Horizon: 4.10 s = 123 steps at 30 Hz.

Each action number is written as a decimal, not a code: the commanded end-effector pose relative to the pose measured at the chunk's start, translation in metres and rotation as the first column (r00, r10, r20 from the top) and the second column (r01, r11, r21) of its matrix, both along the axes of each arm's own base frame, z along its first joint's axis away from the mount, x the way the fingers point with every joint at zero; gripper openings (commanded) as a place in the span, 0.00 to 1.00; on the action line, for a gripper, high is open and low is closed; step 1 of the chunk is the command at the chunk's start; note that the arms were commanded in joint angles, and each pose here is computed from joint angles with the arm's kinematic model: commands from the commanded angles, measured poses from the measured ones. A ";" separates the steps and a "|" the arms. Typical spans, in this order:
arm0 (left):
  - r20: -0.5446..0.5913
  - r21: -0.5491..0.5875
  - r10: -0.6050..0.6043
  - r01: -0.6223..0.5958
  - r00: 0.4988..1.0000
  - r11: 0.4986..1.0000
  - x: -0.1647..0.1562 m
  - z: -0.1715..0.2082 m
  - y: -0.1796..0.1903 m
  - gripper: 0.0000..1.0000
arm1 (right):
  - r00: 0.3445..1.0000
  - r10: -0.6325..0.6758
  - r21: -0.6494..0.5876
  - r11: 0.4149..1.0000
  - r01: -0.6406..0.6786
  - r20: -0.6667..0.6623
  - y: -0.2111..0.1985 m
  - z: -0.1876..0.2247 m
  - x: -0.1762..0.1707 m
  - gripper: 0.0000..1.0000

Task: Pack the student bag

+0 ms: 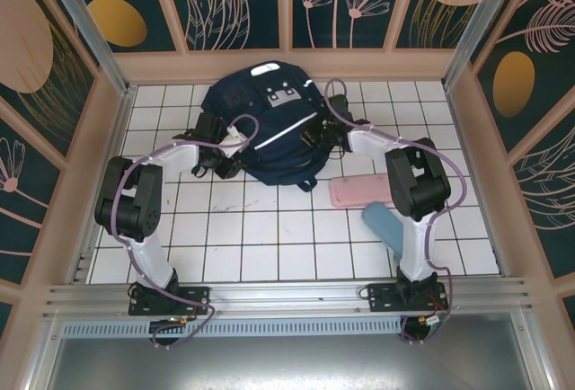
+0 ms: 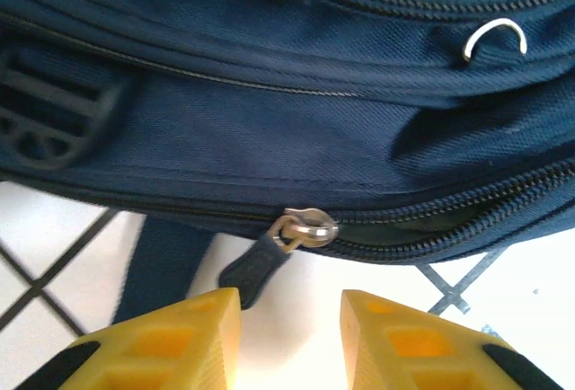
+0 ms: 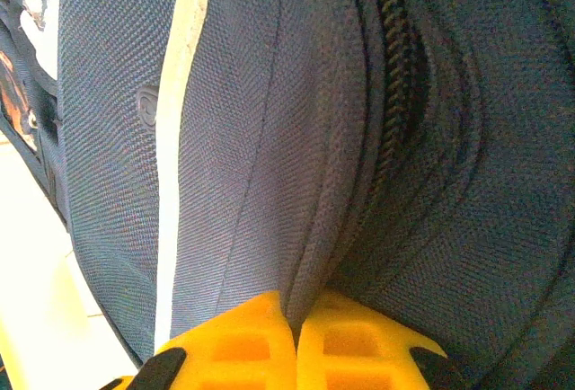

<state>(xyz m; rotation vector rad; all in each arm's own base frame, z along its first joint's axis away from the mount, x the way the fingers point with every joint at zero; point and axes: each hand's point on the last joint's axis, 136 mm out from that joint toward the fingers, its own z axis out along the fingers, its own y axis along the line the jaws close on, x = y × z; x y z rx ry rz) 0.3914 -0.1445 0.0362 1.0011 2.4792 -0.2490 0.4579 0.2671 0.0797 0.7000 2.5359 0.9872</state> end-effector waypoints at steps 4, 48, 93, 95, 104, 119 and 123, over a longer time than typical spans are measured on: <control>-0.003 -0.022 -0.019 0.019 1.000 1.000 0.001 -0.008 -0.002 0.41 | 0.988 -0.069 0.009 0.998 0.068 0.135 -0.014 0.020 0.039 0.03; 0.184 -0.163 0.306 -0.278 0.934 0.947 0.023 0.087 0.014 0.28 | 0.985 -0.050 -0.038 0.998 0.057 0.162 0.020 0.006 0.041 0.02; -0.632 -0.424 0.656 -0.893 0.413 0.153 0.095 0.004 -0.009 0.45 | 0.990 0.138 -0.232 0.965 -0.125 0.041 0.053 0.012 -0.098 0.37; -0.638 -0.433 0.642 -0.887 0.426 0.158 0.097 0.005 -0.012 0.33 | 0.987 0.158 -0.244 0.959 -0.147 0.026 0.064 0.005 -0.102 0.35; -0.616 -0.517 0.601 -0.837 0.509 0.179 0.095 0.035 -0.018 0.00 | 0.989 0.146 -0.263 0.954 -0.144 -0.014 0.091 -0.018 -0.105 0.29; -0.609 -0.578 0.522 -0.785 0.597 0.223 0.088 0.064 -0.032 0.00 | 1.000 0.006 -0.445 0.896 -0.011 -0.012 0.065 -0.041 -0.099 0.31; -0.606 -0.579 0.524 -0.783 0.598 0.225 0.087 0.065 -0.032 0.00 | 1.000 -0.013 -0.488 0.873 0.008 -0.008 0.058 -0.040 -0.101 0.32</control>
